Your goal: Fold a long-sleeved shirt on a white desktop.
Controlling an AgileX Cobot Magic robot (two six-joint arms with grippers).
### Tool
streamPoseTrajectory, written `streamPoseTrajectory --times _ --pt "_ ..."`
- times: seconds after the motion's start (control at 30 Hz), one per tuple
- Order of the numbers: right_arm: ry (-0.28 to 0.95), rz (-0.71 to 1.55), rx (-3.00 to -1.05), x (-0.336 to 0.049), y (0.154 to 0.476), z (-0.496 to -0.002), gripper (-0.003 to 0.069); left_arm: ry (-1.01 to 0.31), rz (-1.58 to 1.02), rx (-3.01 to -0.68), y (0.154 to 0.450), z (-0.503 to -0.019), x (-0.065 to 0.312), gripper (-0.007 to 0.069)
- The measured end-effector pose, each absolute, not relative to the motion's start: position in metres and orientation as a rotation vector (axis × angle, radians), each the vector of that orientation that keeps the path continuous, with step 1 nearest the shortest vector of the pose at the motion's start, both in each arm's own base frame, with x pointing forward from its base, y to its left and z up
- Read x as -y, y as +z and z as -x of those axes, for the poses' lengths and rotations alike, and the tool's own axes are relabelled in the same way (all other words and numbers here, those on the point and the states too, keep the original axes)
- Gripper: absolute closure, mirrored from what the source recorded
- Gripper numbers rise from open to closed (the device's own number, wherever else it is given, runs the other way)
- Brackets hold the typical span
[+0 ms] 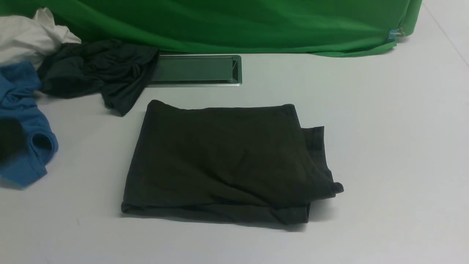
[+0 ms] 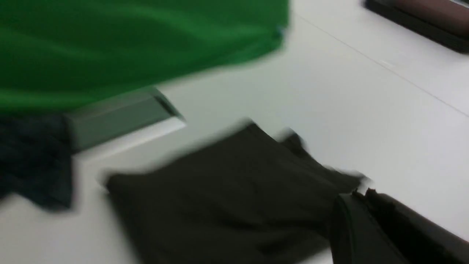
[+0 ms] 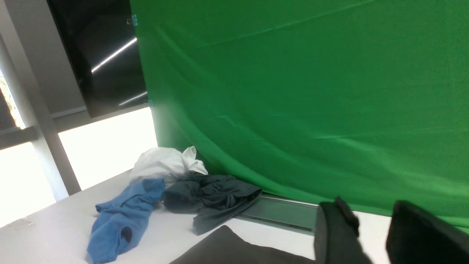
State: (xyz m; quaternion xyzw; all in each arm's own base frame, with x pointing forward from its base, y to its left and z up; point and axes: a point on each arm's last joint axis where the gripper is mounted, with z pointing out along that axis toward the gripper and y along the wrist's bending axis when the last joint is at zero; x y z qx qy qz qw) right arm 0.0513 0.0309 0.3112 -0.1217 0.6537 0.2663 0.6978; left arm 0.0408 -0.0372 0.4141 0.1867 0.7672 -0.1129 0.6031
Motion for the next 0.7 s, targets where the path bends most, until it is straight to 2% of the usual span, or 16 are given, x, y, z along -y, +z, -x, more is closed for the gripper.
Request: streamPoseTrajectory --times 0.13,0.23,0.27,0.37,0.53,0.63,0.7 --pt "0.594 0.271 -1.457 -0.031 0.311 -0.051 0.0419 -0.115 -0.212 -1.7 0.388 -0.045 0.019 0.0607" --pt "0.594 0.271 -1.457 -0.031 0.311 -0.051 0.0419 -0.017 -0.056 -1.675 0.343 -0.047 0.005 0.0607" --pt "0.594 0.271 -1.457 -0.031 0.311 -0.051 0.0419 -0.003 -0.059 -1.672 0.34 -0.049 0.004 0.0607" --pt "0.594 0.271 -1.457 -0.031 0.311 -0.051 0.0419 0.069 -0.025 -1.641 0.279 -0.052 -0.002 0.0607" --pt "0.594 0.271 -1.459 -0.031 0.311 -0.051 0.0419 0.064 -0.019 -1.624 0.208 -0.056 -0.002 0.0607" --pt "0.595 0.27 -1.459 -0.031 0.311 -0.051 0.0419 0.045 0.003 -1.73 0.19 -0.056 -0.002 0.0607" --pt "0.596 0.269 -1.461 -0.031 0.311 -0.051 0.0419 0.038 0.011 -1.746 0.188 -0.055 -0.002 0.0607"
